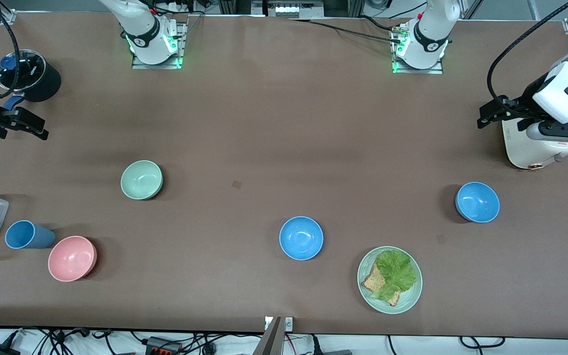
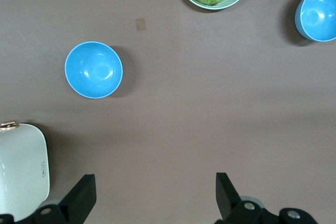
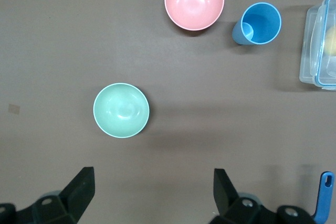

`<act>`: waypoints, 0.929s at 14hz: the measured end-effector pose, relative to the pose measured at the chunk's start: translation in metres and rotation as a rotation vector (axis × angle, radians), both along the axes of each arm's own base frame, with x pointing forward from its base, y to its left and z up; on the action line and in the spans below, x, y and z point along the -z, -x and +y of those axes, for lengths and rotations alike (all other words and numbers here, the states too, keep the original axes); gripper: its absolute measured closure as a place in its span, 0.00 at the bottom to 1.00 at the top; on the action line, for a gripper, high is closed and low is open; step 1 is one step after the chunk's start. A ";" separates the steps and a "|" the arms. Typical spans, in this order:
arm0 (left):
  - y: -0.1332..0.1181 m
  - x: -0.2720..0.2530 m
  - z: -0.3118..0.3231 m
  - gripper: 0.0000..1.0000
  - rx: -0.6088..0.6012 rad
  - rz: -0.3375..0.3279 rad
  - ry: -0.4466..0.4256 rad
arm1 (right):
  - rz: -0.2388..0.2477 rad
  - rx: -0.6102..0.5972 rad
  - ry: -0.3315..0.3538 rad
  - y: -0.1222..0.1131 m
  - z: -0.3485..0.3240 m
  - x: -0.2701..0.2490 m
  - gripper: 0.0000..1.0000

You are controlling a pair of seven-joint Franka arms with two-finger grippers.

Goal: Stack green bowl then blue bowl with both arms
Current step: 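Reach the right gripper down to the pale green bowl and grasp its rim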

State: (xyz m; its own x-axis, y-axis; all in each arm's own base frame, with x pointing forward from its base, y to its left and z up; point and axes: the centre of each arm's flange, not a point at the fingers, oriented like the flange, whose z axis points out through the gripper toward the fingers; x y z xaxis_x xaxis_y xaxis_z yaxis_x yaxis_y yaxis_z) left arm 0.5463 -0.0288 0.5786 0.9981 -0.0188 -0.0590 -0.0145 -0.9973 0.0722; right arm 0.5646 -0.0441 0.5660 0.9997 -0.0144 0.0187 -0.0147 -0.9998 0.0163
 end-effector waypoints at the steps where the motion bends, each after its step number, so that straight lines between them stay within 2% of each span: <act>1: 0.000 -0.001 0.000 0.00 0.000 0.000 0.000 | 0.001 0.000 0.000 0.000 0.000 0.000 0.00; 8: 0.001 -0.002 -0.003 0.00 0.005 0.002 0.000 | 0.009 -0.001 -0.001 0.000 0.000 0.003 0.00; 11: 0.001 -0.003 -0.003 0.00 0.005 0.002 0.000 | 0.049 -0.005 -0.002 -0.011 0.002 0.032 0.00; 13: 0.001 -0.003 -0.003 0.00 0.006 0.004 0.000 | 0.102 -0.016 -0.004 -0.028 0.008 0.079 0.00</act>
